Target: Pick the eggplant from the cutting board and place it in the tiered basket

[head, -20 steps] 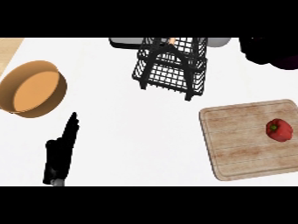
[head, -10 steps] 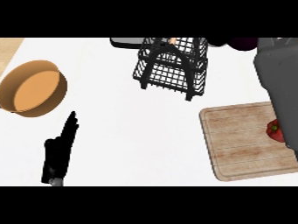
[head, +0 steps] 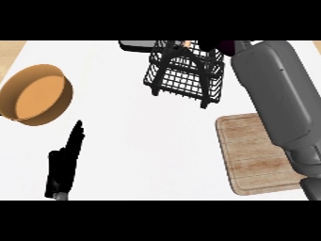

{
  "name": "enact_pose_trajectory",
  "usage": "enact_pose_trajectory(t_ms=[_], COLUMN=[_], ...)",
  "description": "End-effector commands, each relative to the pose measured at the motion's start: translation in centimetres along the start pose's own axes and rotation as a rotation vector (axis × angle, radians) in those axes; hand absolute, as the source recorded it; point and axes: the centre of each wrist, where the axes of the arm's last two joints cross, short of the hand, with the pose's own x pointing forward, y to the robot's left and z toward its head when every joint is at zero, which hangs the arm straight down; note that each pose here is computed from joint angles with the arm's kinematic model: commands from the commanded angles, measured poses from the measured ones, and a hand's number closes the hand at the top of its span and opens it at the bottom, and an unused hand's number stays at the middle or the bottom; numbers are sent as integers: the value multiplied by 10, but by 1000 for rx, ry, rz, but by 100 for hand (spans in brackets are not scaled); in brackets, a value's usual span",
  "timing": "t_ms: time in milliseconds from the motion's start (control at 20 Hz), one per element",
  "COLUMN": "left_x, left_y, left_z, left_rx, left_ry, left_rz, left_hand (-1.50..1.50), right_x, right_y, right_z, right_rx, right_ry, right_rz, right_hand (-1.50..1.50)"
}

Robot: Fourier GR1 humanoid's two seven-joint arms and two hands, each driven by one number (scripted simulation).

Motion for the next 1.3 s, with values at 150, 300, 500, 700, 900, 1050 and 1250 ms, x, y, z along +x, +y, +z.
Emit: enact_pose_trajectory(t_ms=[150,300,500,700,900,1050,1250], left_x=[-5,8,-1,-6,-11,-5,-8], left_y=[-10,-12,3,-8,-17,14,11], left_z=[-2,-7,-1,8,9,1,9], left_rx=[11,-8,9,-11,2,44,34], left_ry=[8,11,2,13,14,14,16], left_rz=[12,10,14,-10,-11,-9,-9], left_hand=[0,0,0,0,0,0,0], right_x=[-21,-26,-33,-25,-35,-64,-108], right_y=[34,38,50,35,9,-16,-43], right_z=[-13,-13,-17,-22,-29,-29,-29], right_rx=[40,116,87,44,-119,-288,-435], right_ry=[41,96,97,86,33,72,207], right_rz=[-151,-357,-497,-688,-723,-749,-729], right_hand=[150,-150,-150,-150,-150,-150,-150])
